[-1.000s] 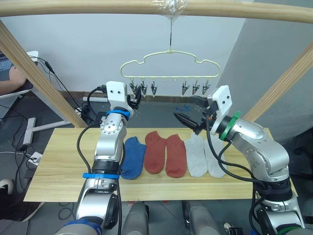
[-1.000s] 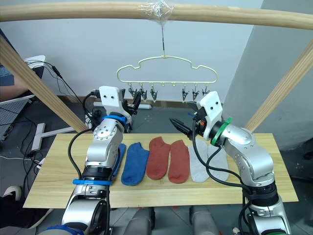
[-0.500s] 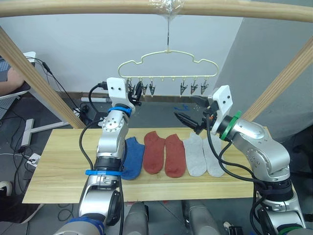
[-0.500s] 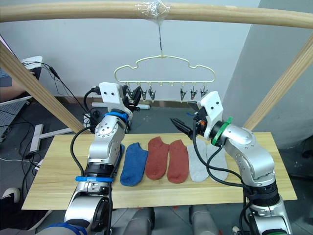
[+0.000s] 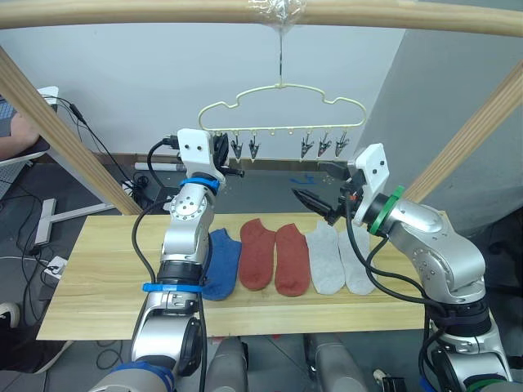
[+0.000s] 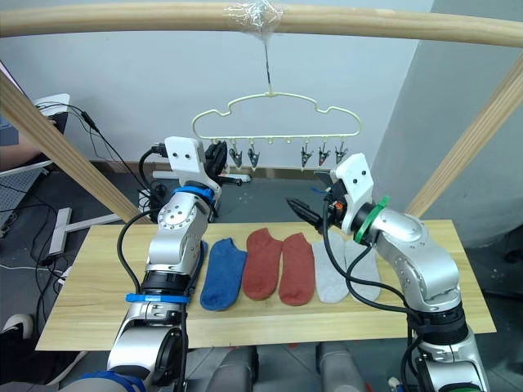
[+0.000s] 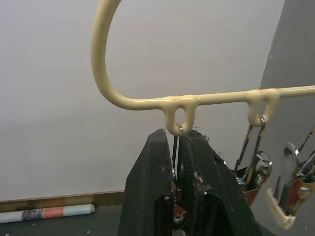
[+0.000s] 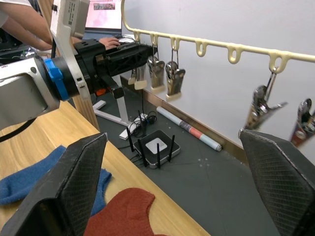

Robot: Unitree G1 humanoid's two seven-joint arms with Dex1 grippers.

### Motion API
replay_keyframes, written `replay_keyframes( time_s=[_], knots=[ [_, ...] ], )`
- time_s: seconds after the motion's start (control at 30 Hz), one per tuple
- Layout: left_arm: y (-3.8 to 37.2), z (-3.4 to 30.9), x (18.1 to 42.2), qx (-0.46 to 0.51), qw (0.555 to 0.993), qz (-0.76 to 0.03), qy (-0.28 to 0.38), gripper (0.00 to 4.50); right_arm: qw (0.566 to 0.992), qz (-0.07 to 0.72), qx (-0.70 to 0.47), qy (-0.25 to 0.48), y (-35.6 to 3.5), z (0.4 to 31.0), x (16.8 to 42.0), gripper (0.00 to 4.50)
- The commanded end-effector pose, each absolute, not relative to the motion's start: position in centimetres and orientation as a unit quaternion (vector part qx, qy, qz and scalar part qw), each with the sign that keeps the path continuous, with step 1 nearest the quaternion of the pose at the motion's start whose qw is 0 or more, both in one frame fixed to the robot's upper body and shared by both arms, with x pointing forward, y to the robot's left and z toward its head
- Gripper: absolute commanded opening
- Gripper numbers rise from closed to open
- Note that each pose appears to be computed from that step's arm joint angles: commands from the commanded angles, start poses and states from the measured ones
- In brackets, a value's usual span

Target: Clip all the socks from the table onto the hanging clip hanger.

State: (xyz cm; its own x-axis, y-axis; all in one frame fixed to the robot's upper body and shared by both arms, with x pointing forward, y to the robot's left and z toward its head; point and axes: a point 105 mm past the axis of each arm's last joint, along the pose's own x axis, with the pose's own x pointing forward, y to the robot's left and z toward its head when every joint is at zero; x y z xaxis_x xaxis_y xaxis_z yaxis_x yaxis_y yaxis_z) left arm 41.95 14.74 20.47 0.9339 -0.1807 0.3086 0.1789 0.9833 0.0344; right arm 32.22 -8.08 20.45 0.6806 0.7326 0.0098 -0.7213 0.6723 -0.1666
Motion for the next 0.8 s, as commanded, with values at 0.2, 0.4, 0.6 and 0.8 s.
replay_keyframes(
  time_s=[0.2, 0.4, 0.6, 0.8],
  knots=[
    [15.6, 20.7, 41.1, 0.006, 0.984, -0.113, -0.139, 0.0, 0.942, 0.322, -0.098, 0.012, -11.2, 15.9, 31.8, 4.5],
    [15.8, 20.0, 40.4, -0.016, 0.986, -0.137, -0.095, 0.0, 0.953, 0.269, -0.112, 0.079, -14.3, 11.2, 31.6, 4.5],
    [16.1, 20.4, 40.3, -0.039, 0.986, -0.153, -0.06, 0.0, 0.952, 0.228, -0.117, 0.165, -17.3, 5.9, 31.5, 4.5],
    [15.9, 20.4, 40.1, -0.036, 0.985, -0.16, -0.054, 0.0, 0.947, 0.22, -0.119, 0.199, -17.8, 3.4, 32.2, 4.5]
  ],
)
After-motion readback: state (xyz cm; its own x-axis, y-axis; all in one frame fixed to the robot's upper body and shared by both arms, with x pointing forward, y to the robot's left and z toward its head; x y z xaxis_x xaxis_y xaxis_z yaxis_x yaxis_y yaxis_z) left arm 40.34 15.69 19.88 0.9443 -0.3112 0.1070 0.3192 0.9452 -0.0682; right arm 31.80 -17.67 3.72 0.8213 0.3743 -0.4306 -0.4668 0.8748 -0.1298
